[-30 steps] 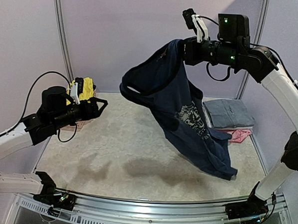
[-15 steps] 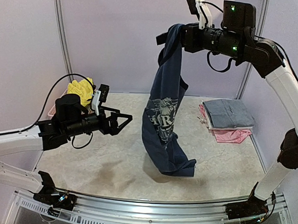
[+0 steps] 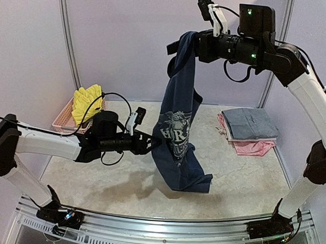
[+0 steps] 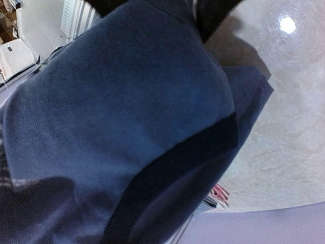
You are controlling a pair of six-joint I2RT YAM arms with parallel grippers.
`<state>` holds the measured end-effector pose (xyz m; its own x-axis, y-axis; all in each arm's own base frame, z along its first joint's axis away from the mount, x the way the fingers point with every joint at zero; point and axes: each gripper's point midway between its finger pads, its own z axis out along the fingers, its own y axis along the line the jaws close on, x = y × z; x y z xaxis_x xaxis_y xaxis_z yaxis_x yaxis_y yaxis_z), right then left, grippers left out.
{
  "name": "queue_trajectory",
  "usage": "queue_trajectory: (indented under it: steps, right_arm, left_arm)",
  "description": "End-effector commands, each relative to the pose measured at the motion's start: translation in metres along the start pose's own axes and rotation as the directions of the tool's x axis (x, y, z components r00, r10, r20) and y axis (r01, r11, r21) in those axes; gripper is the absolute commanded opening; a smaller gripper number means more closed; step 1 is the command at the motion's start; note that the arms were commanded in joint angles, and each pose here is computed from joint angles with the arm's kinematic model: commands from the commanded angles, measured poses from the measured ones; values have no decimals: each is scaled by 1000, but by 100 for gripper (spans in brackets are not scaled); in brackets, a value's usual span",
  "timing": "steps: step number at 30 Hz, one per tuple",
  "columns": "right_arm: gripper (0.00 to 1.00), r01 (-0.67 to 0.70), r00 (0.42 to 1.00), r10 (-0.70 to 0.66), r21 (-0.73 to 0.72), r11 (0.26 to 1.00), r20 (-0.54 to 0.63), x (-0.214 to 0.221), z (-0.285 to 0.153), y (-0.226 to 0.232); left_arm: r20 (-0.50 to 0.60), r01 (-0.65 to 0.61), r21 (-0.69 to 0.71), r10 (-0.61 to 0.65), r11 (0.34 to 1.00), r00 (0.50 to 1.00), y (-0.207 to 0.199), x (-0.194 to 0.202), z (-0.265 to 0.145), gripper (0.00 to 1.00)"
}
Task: Fold and stack the mixed laundry pile
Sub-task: Pick up the crumpled tank top from the center of the board.
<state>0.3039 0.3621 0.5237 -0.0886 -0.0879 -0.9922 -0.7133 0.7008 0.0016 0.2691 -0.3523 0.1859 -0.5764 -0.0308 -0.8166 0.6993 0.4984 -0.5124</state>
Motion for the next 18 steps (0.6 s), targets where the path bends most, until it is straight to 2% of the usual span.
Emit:
queue_trajectory:
  steps: [1, 5, 9, 14, 18]
  right_arm:
    - [0, 39, 999, -40, 29, 999, 20, -6, -8, -4]
    - [0, 52, 999, -50, 111, 993, -13, 4, -12, -18]
    - [0, 60, 997, -51, 172, 983, -55, 26, -23, -31]
    - [1, 29, 1000, -28, 160, 987, -10, 30, -58, -33]
    - [2, 4, 1000, -6, 140, 990, 12, 27, -85, -33]
  left_arm:
    - [20, 33, 154, -36, 988, 999, -30, -11, 13, 2]
    - [12, -1, 60, 0, 998, 1000, -24, -17, 3, 0]
    - [7, -72, -62, 73, 995, 997, -23, -35, -26, 0]
    - [10, -137, -224, 143, 965, 990, -24, -63, -77, 0]
    - [33, -189, -267, 205, 945, 978, -43, -93, -118, 0]
